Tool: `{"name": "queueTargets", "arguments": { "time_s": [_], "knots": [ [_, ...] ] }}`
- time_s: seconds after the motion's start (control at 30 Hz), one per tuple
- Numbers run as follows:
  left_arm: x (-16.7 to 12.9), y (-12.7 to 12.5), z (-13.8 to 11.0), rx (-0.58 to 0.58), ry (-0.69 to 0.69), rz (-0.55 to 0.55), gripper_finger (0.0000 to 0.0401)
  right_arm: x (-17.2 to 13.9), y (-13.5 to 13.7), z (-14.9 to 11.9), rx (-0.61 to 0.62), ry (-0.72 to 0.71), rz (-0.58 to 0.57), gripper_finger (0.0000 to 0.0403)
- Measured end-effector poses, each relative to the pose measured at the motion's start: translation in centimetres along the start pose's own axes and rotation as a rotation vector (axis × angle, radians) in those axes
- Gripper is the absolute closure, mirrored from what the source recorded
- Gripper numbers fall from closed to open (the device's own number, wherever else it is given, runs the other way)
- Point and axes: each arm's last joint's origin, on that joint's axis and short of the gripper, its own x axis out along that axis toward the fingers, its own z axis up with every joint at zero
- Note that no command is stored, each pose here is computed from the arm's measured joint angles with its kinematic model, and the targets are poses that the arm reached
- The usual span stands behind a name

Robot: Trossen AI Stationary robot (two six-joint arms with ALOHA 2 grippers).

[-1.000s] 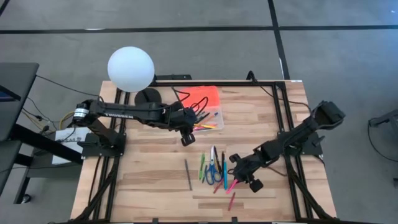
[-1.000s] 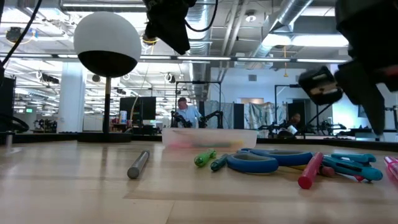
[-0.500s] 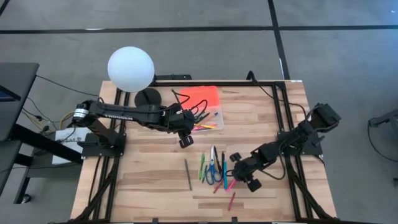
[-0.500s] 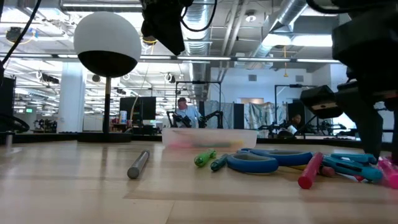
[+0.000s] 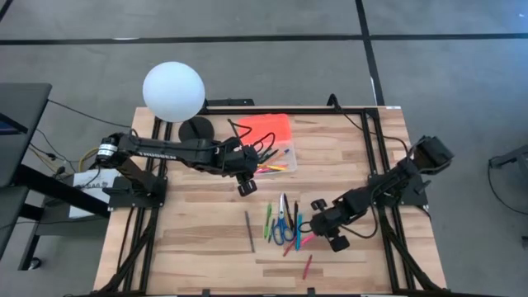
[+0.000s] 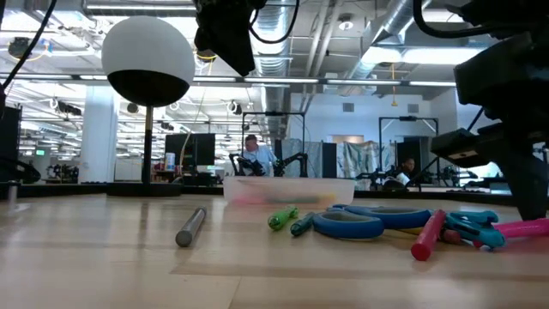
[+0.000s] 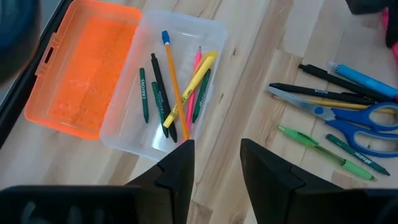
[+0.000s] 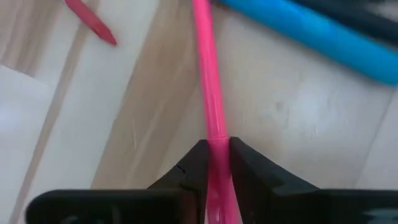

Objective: Pick & place school supplies into a supply box
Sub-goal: Put the pink pen into the supply box

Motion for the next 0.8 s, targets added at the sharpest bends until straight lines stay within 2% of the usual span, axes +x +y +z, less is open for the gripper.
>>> {"name": "queueTargets", "arguments": {
  "time_s": [0.2, 0.4, 0.47, 0.67, 0.8],
  "knots": [
    [-0.3, -0.4, -1.0, 0.005, 0.07, 0.024, 0.0276, -0.4, 0.0, -0.8, 0.124, 0.073, -0.012, 0.0385],
    [-0.6, -0.3, -3.3, 0.033, 0.182, 0.22, 0.0276, -1.5, -0.1, -1.2, 0.204, 0.069, -0.05, 0.0374],
    [-0.1, -0.2, -4.2, 0.026, 0.217, 0.254, 0.0276, -2.0, -0.2, -1.5, 0.213, 0.075, -0.072, 0.0372],
    [3.1, -0.1, -8.1, -0.039, 0.335, 0.249, 0.0276, -3.6, -0.7, -2.3, 0.24, 0.099, -0.095, 0.0393],
    [5.5, -1.2, -11.1, -0.093, 0.331, 0.201, 0.0276, -4.9, -1.2, -2.6, 0.265, 0.084, -0.128, 0.0389]
  ]
}}
